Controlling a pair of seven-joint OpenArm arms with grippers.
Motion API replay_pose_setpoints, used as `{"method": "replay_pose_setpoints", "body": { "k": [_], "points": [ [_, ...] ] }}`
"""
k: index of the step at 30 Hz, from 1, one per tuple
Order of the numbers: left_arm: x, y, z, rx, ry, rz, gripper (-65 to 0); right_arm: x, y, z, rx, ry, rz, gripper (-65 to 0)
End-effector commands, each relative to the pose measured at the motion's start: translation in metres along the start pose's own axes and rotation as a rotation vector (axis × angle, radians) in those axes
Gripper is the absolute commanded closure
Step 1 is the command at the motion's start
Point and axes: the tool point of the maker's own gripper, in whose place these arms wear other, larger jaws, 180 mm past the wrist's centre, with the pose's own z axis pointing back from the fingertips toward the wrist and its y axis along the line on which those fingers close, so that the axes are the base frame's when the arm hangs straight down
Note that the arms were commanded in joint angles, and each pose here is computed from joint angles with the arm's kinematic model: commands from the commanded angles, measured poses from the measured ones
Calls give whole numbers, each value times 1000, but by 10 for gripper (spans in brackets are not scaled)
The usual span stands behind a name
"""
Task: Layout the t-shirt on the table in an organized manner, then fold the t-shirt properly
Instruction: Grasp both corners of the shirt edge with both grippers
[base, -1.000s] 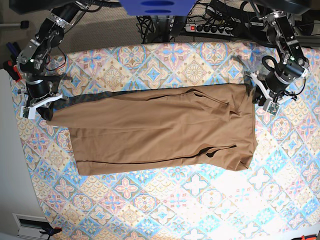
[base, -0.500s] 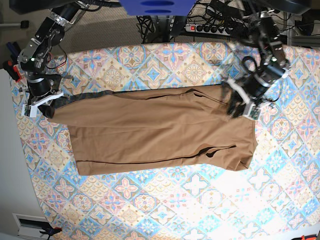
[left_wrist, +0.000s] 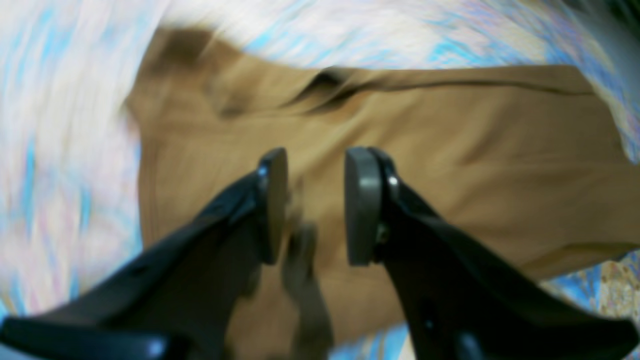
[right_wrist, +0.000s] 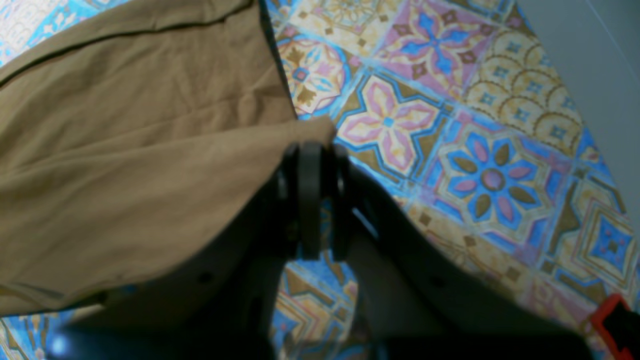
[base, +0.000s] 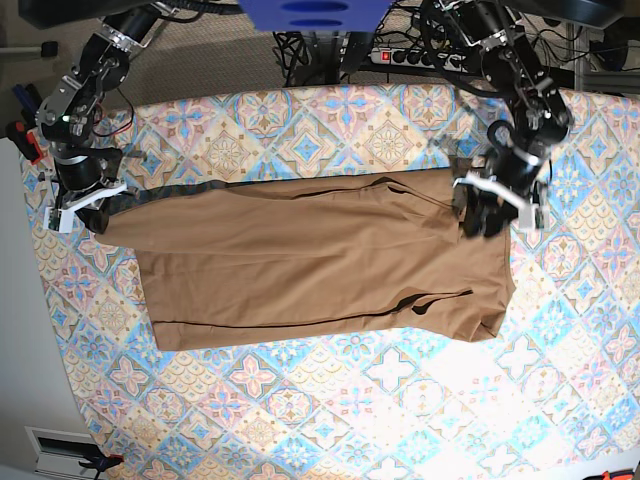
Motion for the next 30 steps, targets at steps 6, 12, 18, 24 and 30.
{"method": "replay_pose_setpoints", "body": {
  "k": [6,12,18,24,30],
  "points": [
    [-25,15,6,2,57,128,-184,10,-3,5,-1,-38,17,0],
    [-23,12,2,-9,53,129,-186,10,-2,5,0,-37,17,0],
    [-27,8,-14,-33,65,159,-185,10,-2,5,0,-37,17,0],
    [-41,-12,-31,-104,115,169,-183,10,-2,5,0,-37,17,0],
    [-42,-12,-39,-105,127,160,-182,10,-2,5,0,-37,17,0]
  ]
}}
